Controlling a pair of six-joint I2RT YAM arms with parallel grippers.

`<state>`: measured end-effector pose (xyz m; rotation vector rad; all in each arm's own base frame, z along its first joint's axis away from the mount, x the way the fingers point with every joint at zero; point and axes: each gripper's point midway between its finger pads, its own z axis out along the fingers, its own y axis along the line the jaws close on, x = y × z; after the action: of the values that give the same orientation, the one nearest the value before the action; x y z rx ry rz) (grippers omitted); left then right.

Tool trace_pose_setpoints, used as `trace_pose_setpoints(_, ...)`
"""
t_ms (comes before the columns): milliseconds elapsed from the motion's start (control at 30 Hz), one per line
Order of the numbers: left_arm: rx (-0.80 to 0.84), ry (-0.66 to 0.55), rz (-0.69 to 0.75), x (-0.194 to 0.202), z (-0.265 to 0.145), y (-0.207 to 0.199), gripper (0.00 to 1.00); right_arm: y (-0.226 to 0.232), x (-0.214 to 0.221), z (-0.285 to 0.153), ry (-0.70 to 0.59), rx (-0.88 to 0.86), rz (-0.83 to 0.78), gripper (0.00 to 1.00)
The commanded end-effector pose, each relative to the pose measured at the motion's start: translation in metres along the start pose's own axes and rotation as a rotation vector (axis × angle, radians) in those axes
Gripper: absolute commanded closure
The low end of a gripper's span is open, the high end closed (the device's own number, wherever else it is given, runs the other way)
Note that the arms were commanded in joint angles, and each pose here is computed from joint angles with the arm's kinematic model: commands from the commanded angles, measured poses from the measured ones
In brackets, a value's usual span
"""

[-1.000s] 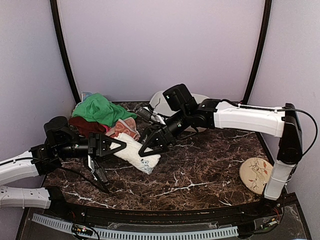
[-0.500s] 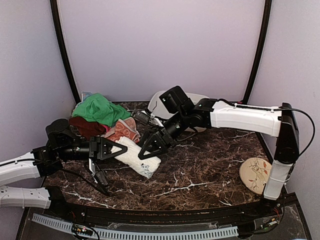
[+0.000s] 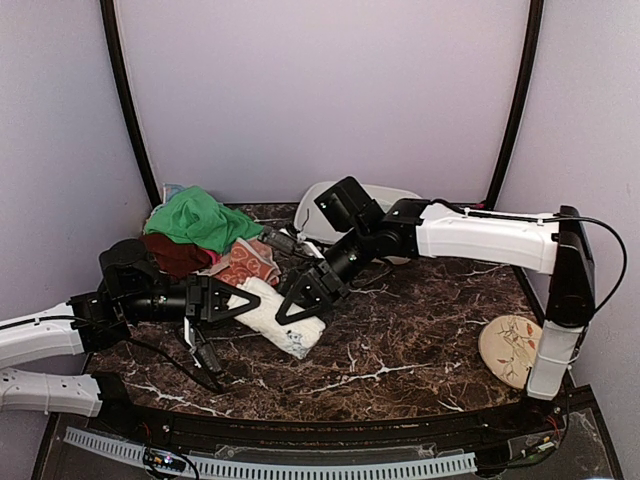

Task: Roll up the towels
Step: Pass from the left arm to the right, then place the towel in the storage box.

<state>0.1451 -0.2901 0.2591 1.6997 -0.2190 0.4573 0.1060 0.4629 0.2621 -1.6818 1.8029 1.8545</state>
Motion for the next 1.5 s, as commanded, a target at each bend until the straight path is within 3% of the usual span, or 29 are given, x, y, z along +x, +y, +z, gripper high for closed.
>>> trace_pose_setpoints(0, 0.032, 0.109, 0.150, 0.026, 0.003, -0.002, 1.00, 0.026, 0.018, 0.031, 0.083, -0.179, 0.024, 0.60)
trace_pose_setpoints(133, 0.038, 0.113, 0.147, 0.028, 0.004, -0.004, 1.00, 0.027, 0.015, 0.029, 0.096, -0.195, 0.022, 0.96)
trace_pose_setpoints(167, 0.040, 0.115, 0.147, 0.028, 0.004, -0.005, 1.00, 0.024, 0.015, 0.026, 0.093, -0.179, 0.027, 1.00)
trace_pose_setpoints(333, 0.045, 0.148, 0.146, 0.036, 0.007, -0.007, 0.98, 0.013, 0.013, 0.013, 0.069, -0.110, 0.022, 1.00)
trace_pose_setpoints(367, 0.054, 0.163, 0.147, 0.039, 0.009, -0.011, 0.89, 0.009, 0.012, 0.010, 0.061, -0.089, 0.027, 1.00)
trace_pose_setpoints(500, 0.107, 0.255, 0.100, 0.059, 0.016, -0.028, 0.04, -0.014, -0.002, -0.018, -0.030, 0.042, 0.018, 1.00)
trace_pose_setpoints(533, 0.131, 0.298, 0.079, 0.068, 0.017, -0.033, 0.01, -0.025, -0.003, -0.031, -0.041, 0.110, 0.020, 1.00)
trace_pose_setpoints(733, 0.314, 0.496, -0.309, 0.118, 0.003, -0.067, 0.01, -0.134, -0.001, -0.152, -0.026, 0.733, 0.056, 1.00)
trace_pose_setpoints(833, 0.424, 0.586, -0.460, 0.135, -0.016, -0.096, 0.01, -0.171, -0.001, -0.206, -0.034, 0.893, 0.087, 1.00)
trace_pose_setpoints(1067, 0.547, 0.756, -0.674, 0.158, -0.063, -0.143, 0.01, -0.227, -0.018, -0.364, 0.051, 1.537, 0.097, 1.00)
trace_pose_setpoints(1200, 0.541, 0.783, -0.707, 0.158, -0.070, -0.148, 0.01, -0.239, -0.017, -0.445, 0.253, 1.996, 0.031, 1.00)
trace_pose_setpoints(1333, 0.530, 0.807, -0.735, 0.157, -0.074, -0.151, 0.01, -0.246, 0.002, -0.478, 0.502, 2.265, -0.030, 1.00)
trace_pose_setpoints(1467, 0.537, 0.818, -0.743, 0.154, -0.078, -0.158, 0.01, -0.279, 0.026, -0.459, 0.638, 2.206, -0.053, 1.00)
